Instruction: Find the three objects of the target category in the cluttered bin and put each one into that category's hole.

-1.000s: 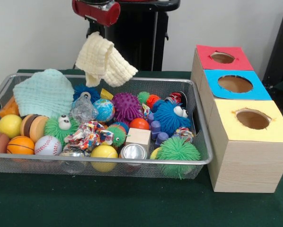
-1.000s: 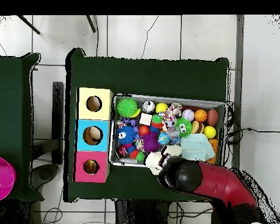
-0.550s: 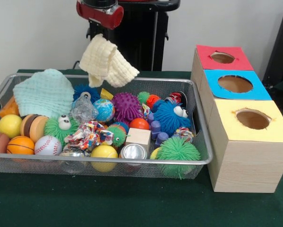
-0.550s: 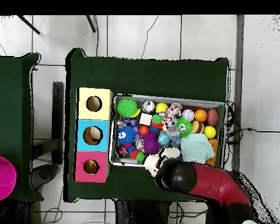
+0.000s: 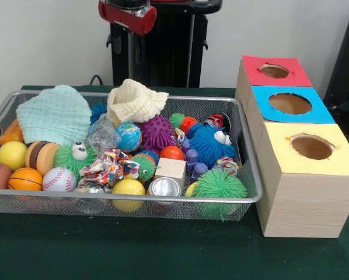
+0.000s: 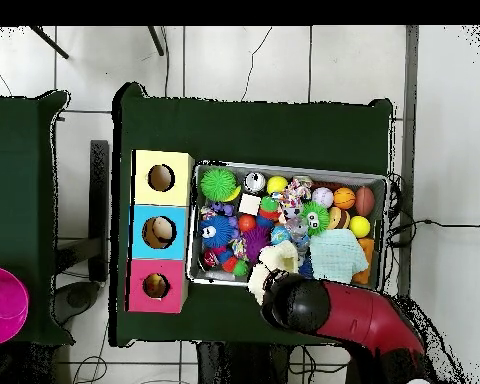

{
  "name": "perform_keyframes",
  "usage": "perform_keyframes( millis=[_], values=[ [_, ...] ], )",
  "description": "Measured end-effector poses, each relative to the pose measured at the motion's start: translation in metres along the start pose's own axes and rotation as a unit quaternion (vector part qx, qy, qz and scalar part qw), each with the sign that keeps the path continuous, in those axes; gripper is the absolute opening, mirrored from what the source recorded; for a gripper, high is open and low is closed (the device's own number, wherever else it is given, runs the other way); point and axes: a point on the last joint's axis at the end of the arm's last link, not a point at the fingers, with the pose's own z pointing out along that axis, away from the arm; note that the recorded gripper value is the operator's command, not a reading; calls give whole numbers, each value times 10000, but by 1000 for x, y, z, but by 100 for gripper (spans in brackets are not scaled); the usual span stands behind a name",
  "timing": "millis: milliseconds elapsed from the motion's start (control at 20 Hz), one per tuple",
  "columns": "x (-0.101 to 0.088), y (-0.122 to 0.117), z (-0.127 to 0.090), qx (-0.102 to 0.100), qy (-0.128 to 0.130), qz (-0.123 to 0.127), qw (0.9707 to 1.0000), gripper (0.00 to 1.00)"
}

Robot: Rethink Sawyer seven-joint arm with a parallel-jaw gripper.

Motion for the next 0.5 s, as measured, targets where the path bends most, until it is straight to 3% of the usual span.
perform_keyframes(
  millis=[500],
  values=[
    [-6,-19,5,-19,12,210,9998,100]
  ],
)
